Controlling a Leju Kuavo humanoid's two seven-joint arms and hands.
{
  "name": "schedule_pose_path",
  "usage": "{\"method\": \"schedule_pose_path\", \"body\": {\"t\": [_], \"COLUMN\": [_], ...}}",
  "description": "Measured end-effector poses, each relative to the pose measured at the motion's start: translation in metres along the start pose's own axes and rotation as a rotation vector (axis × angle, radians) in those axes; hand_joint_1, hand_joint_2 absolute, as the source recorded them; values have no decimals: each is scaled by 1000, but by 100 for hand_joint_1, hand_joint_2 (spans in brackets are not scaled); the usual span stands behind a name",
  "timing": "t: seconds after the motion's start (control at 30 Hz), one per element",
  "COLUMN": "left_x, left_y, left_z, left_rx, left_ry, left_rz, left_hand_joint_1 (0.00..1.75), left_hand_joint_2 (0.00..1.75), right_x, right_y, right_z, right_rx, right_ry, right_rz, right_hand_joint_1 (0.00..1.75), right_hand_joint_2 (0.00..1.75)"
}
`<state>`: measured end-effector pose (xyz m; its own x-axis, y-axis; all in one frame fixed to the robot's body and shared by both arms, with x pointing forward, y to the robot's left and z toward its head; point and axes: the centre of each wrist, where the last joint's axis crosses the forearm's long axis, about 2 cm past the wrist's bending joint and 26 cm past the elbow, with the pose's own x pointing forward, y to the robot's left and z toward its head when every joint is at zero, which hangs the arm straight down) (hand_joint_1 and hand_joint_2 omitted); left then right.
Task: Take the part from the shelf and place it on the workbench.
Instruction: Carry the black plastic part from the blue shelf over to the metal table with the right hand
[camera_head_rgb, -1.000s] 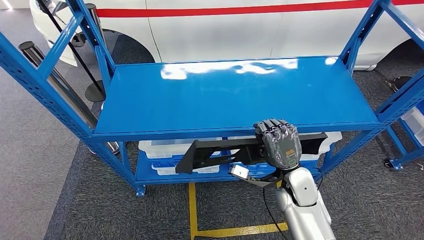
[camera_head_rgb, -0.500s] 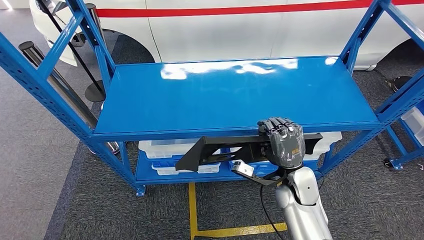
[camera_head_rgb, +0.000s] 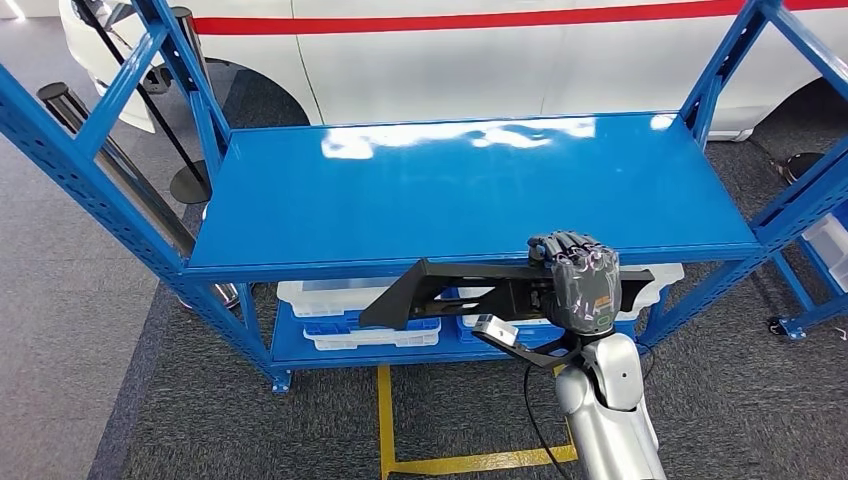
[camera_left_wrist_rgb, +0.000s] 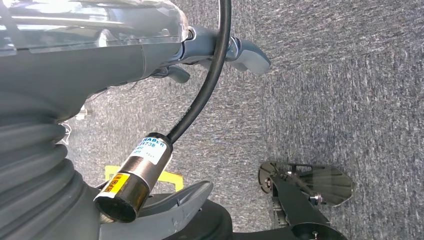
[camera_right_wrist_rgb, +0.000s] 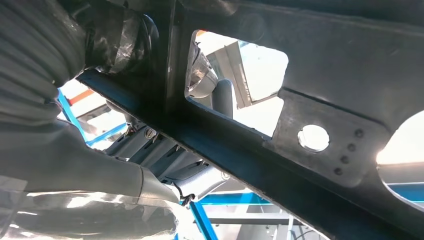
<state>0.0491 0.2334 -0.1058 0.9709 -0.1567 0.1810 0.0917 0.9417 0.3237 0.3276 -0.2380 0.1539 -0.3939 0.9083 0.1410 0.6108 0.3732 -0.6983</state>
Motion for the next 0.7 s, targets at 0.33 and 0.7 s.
{"method": "schedule_pose_path", "body": {"t": [0.33, 0.7], "left_x": [0, 0], "left_y": [0, 2], "left_z": [0, -1], "left_rx": [7, -15], "left_ry": [2, -10], "left_rz": [0, 1], "left_hand_joint_1": [0, 0], "left_hand_joint_2": [175, 175], "right_x": [-1, -1], "right_y": [-2, -2], "right_z": [-2, -3], "right_rx": [-26, -25], "right_ry": [14, 20], "right_rz": [-20, -14], "right_hand_joint_1": [173, 173], "right_hand_joint_2": [175, 175]}}
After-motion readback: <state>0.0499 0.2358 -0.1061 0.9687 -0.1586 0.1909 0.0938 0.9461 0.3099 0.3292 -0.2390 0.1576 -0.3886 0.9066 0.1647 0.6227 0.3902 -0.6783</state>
